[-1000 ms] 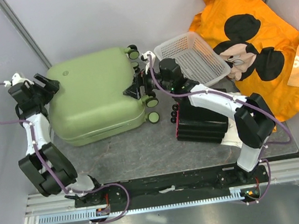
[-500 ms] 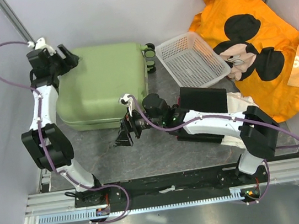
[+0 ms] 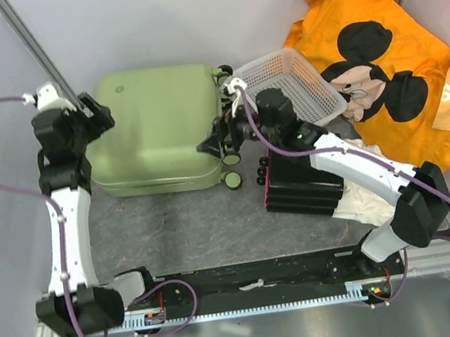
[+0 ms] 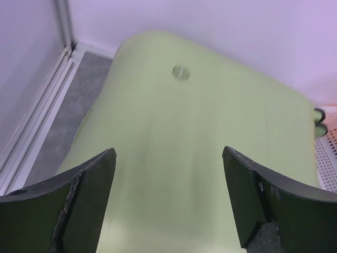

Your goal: Open, take out, and arrange the luggage

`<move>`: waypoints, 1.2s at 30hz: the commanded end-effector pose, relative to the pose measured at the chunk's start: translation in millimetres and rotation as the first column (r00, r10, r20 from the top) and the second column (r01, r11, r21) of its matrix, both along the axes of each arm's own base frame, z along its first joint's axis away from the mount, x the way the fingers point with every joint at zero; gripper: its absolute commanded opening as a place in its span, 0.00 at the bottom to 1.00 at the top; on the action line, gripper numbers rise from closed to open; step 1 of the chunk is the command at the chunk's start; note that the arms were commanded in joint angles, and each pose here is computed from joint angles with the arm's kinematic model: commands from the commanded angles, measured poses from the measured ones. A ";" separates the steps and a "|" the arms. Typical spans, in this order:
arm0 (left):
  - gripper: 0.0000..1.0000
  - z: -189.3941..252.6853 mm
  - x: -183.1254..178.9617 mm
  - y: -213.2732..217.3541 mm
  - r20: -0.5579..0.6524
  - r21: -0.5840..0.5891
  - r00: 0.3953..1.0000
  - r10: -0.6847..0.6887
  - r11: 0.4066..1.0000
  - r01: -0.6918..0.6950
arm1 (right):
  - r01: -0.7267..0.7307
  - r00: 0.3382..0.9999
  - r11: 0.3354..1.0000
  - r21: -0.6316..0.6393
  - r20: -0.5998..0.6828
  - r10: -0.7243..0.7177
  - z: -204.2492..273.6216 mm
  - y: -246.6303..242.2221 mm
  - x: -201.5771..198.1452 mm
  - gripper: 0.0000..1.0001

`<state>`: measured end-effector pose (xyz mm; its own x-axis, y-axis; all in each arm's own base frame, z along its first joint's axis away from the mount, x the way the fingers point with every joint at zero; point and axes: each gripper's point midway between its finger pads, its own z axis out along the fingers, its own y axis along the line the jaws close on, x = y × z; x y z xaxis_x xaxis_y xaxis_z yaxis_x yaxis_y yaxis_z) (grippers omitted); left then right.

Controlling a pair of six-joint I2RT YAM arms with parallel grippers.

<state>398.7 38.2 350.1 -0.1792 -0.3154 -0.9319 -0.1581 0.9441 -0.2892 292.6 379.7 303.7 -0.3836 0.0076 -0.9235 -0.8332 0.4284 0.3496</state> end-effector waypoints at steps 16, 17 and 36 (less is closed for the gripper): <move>0.95 -113.4 -91.9 -59.2 -0.094 -0.360 0.980 -0.175 0.924 0.130 | -0.347 0.938 0.938 -0.023 -0.038 0.346 -72.0 -3.0 -30.5 0.90; 0.95 -114.9 -89.8 -61.1 -0.096 -0.376 0.976 -0.194 0.915 0.145 | -0.355 0.934 0.935 -0.025 -0.043 0.354 -72.7 -0.9 -38.4 0.88; 0.96 -87.0 -94.6 -21.3 -0.054 -0.269 0.993 -0.101 0.960 0.083 | -0.571 0.816 0.817 0.088 -0.052 0.576 -46.4 150.5 -156.4 0.62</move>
